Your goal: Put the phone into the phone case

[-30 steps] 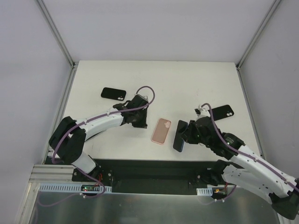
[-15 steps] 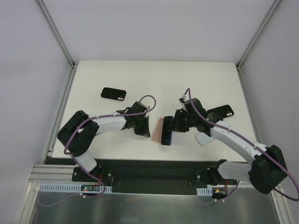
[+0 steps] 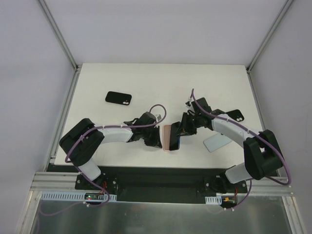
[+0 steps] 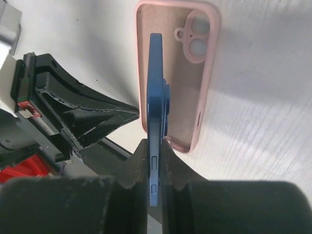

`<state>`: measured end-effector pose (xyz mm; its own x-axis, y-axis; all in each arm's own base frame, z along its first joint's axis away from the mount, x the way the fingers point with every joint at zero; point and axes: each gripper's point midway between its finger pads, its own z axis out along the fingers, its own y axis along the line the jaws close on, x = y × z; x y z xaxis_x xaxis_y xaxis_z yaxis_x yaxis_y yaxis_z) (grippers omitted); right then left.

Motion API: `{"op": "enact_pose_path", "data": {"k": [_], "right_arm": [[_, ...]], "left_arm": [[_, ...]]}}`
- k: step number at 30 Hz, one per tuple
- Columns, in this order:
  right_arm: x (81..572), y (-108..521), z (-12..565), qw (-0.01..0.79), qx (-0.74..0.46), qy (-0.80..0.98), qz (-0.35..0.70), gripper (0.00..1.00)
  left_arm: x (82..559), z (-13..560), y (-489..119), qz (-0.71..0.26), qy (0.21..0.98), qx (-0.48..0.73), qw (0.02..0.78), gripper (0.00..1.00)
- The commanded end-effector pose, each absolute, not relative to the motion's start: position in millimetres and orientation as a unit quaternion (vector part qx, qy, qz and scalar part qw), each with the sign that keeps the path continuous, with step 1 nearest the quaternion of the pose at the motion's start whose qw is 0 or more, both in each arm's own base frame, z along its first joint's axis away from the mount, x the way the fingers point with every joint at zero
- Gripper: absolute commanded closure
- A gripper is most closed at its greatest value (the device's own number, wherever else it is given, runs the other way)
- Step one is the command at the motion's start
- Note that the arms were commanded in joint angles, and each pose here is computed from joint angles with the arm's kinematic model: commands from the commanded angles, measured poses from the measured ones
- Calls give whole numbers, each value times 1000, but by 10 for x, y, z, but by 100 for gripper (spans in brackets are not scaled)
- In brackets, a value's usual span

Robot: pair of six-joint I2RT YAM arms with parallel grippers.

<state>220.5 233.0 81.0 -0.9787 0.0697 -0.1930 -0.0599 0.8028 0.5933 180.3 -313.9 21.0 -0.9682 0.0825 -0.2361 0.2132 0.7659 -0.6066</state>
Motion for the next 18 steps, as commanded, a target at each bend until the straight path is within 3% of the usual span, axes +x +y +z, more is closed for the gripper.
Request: {"op": "enact_pose_path", "data": {"k": [1, 8, 18], "right_arm": [[2410, 2483, 1083, 112, -38, 923, 365, 97], [2431, 2533, 846, 55, -44, 929, 363, 97], [2411, 2562, 570, 23, -35, 930, 365, 97]], "left_arm": [[2087, 314, -3012, -306, 939, 64, 140, 100], [2337, 268, -3107, -305, 941, 58, 136, 100], [2322, 156, -3195, -312, 943, 57, 107, 100]]}}
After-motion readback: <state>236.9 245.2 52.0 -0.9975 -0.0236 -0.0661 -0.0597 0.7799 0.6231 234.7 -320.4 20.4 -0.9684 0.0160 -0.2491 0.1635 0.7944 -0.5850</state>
